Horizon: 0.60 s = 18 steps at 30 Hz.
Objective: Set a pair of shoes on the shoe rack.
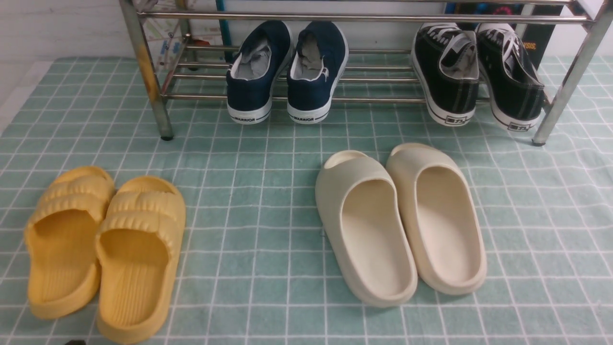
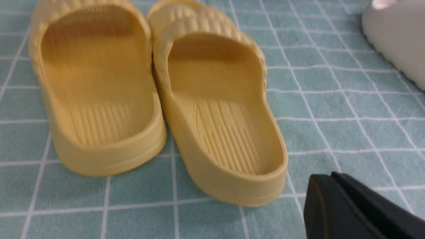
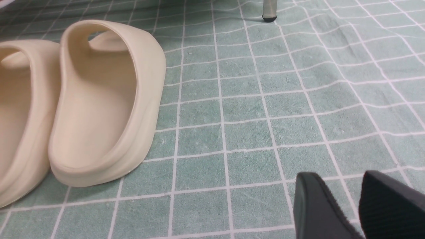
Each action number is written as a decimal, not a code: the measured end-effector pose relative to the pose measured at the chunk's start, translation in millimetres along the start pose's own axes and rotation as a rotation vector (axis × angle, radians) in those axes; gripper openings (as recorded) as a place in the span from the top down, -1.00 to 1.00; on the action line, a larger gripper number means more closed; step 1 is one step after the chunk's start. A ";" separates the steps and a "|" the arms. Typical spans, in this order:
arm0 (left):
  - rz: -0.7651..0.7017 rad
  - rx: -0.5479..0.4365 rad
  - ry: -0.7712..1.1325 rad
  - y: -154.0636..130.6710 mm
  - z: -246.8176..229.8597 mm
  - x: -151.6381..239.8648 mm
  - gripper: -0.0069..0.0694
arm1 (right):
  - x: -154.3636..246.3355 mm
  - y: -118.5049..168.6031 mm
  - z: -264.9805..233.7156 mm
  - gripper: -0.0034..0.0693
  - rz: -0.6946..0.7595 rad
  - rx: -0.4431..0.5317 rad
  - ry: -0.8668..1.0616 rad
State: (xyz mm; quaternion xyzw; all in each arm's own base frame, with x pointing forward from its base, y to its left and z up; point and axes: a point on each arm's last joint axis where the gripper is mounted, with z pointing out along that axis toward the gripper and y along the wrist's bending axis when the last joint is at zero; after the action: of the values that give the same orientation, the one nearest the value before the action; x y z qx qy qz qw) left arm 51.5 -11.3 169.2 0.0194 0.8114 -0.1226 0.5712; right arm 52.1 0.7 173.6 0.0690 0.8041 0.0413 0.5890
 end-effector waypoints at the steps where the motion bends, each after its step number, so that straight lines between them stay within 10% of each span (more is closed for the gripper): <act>1: 0.001 0.001 -0.005 0.0 -0.2 -0.1 0.76 | 0.0 0.0 0.0 0.25 0.000 0.000 0.000; 18: 0.025 -0.087 -0.018 3.9 -0.6 -0.3 0.73 | 0.0 0.0 0.0 0.25 0.000 0.000 0.000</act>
State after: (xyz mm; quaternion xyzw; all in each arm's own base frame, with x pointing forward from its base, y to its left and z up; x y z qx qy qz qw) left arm 51.8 -7.4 169.0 0.0036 0.8106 -0.0801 0.5801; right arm 52.1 0.7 173.6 0.0690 0.8041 0.0413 0.5890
